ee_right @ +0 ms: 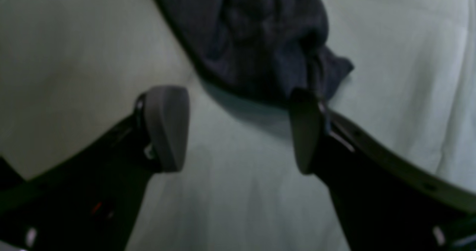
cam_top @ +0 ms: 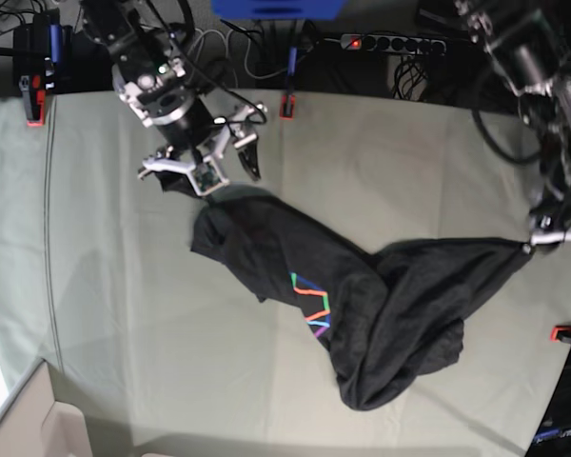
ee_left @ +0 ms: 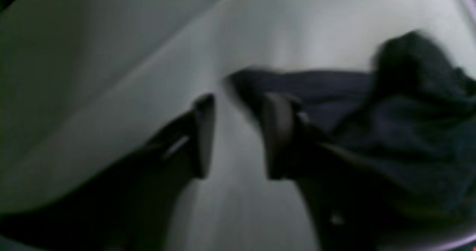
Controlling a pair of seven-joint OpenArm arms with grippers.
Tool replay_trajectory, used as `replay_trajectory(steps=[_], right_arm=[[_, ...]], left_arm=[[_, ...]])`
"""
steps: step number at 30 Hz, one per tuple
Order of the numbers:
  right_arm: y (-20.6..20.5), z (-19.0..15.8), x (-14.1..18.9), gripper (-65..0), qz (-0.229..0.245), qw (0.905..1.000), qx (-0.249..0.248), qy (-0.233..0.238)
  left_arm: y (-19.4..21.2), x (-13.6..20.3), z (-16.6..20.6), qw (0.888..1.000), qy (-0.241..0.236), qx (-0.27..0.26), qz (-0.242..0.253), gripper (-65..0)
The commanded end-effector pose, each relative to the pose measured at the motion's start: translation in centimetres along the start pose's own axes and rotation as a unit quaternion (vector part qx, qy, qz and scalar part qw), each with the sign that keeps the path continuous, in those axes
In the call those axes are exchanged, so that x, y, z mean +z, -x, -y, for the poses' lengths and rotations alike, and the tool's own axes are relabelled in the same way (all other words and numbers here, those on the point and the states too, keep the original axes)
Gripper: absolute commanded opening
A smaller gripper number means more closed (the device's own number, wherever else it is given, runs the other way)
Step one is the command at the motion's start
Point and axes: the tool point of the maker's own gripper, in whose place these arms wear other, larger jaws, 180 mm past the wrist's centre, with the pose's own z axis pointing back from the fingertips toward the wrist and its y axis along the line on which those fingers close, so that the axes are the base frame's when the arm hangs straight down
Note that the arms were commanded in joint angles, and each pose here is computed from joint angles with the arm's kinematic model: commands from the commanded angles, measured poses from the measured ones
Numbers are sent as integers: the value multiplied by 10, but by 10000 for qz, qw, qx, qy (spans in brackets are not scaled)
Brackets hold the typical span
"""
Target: Layout the t-shirt on the table in an organized manner, then fold the t-shirt properly
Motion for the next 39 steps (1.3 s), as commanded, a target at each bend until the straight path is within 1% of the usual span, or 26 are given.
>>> replay_trajectory(steps=[1, 4, 7, 9, 12, 14, 15, 16, 17, 19, 20, 21, 22, 23, 24, 25, 27, 31, 33, 35, 39], right_arm=[[-7, 0, 3, -219, 173, 9998, 5, -9], [5, -6, 9, -220, 32, 10000, -33, -56], [14, -10, 14, -220, -73, 9999, -66, -85], [19, -12, 17, -220, -137, 9998, -74, -105], [22, -14, 18, -221, -172, 9998, -85, -115], [25, -9, 20, -221, -226, 9997, -48, -70], [28, -7, 21, -221, -240, 9997, -57, -52], [29, -6, 22, -221, -254, 9997, -65, -26], [29, -3, 22, -221, -254, 9997, -69, 12], [29, 0, 22, -221, -247, 9997, -72, 50], [28, 1, 21, -219, -233, 9997, -67, 55], [26, 2, 20, -218, -213, 9997, -60, 63], [21, 4, 18, -217, -151, 9998, -37, 78], [16, 6, 15, -217, -101, 9999, -26, 87], [14, 6, 13, -217, -75, 9999, -10, 87], [8, 9, 10, -217, -4, 9999, 8, 111], [-5, 11, 3, -216, 140, 9998, -4, 136], [-27, 20, -10, -216, 372, 9991, 25, 219], [-33, 16, -17, -216, 420, 9990, 112, 126], [-32, 9, -26, -216, 373, 9991, 212, 7], [-23, 10, -42, -219, 224, 9994, 265, -12]], left_arm=[[-17, -3, 3, 9998, 28, -45, 184, -368], [-15, -17, 14, 9998, 88, 140, 66, -279], [-3, -33, 17, 9994, 54, 341, -62, -228], [3, -41, 15, 9992, -26, 406, 4, -227], [12, -52, 26, 9999, -36, 34, 91, -228], [16, -55, 36, 9997, 58, -197, 130, -234], [17, -55, 40, 9995, 101, -268, 131, -256], [20, -55, 42, 9994, 134, -306, 105, -299], [19, -55, 42, 9994, 130, -311, 110, -364], [16, -54, 37, 9995, 89, -267, 157, -526], [18, -50, 26, 9996, -4, -212, 158, -611], [15, -47, 18, 9996, -75, -148, 223, -650], [12, -44, 12, 9994, -118, -130, 289, -650], [9, -40, 5, 9992, -173, -123, 352, -632], [7, -34, -4, 9988, -237, -149, 414, -634], [3, -28, -10, 9982, -269, -206, 494, -650], [-5, -17, -19, 9975, -313, -295, 562, -650], [-15, 5, -35, 9968, -434, -376, 560, -649], [-21, 13, -39, 9962, -465, -427, 598, -649], [-22, 19, -44, 9957, -510, -474, 607, -649], [-18, 27, -52, 9950, -574, -558, 596, -649]])
